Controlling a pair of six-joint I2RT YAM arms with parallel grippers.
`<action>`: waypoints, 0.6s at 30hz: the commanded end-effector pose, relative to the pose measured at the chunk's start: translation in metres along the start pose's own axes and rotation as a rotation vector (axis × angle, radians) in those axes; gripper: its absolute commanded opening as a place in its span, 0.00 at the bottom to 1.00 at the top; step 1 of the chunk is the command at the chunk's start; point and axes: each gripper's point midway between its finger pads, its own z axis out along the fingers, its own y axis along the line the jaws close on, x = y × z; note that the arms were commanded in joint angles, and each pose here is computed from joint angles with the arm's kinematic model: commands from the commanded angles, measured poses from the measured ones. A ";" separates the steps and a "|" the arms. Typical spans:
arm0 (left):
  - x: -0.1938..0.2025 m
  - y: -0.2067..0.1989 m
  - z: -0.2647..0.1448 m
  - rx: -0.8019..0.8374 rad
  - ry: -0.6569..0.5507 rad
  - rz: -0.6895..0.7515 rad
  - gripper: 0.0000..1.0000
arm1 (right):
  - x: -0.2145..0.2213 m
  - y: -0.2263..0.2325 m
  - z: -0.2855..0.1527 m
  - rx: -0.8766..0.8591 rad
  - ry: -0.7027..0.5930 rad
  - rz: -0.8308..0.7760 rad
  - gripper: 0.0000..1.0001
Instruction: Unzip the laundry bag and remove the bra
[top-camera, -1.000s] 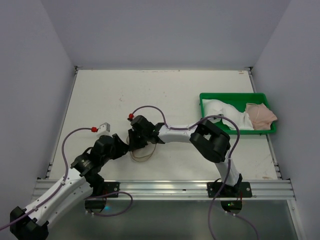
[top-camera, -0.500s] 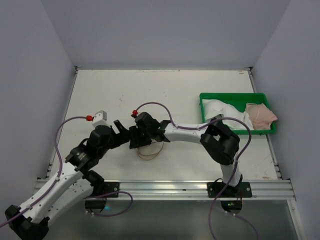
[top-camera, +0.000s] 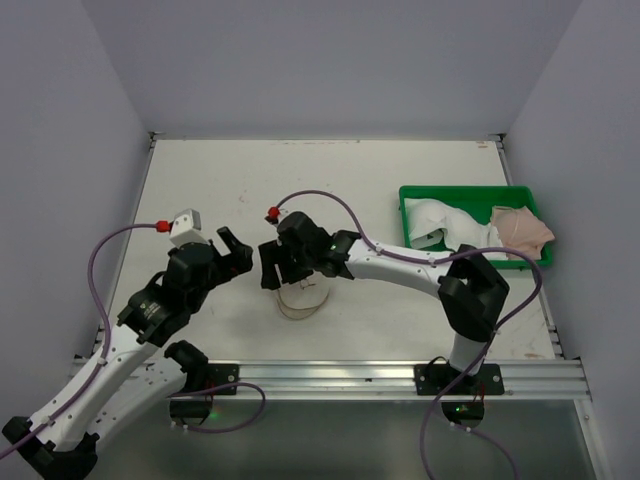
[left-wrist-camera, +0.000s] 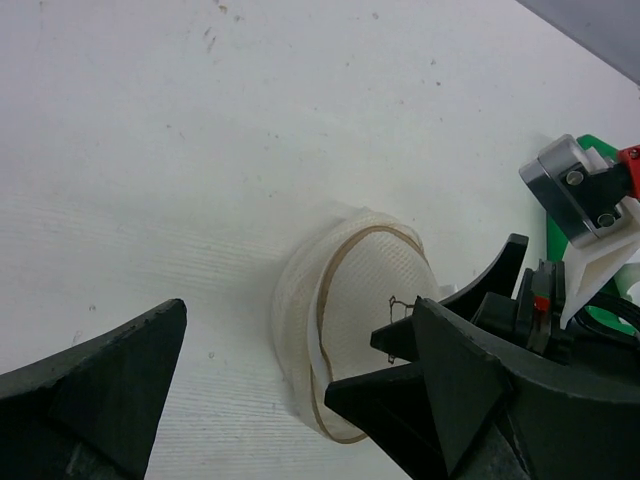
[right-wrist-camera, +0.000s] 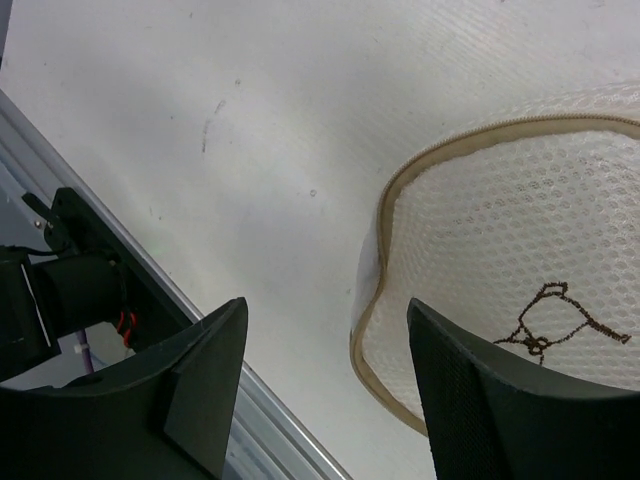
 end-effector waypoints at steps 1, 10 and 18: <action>-0.016 0.003 -0.005 -0.029 -0.047 0.016 0.99 | -0.016 0.004 -0.018 0.010 -0.041 -0.040 0.66; -0.016 0.001 -0.004 -0.028 -0.035 0.063 1.00 | -0.063 -0.102 -0.082 0.238 -0.231 0.088 0.69; -0.019 -0.004 -0.001 -0.038 -0.012 0.114 1.00 | -0.083 -0.184 -0.211 0.410 -0.533 0.198 0.97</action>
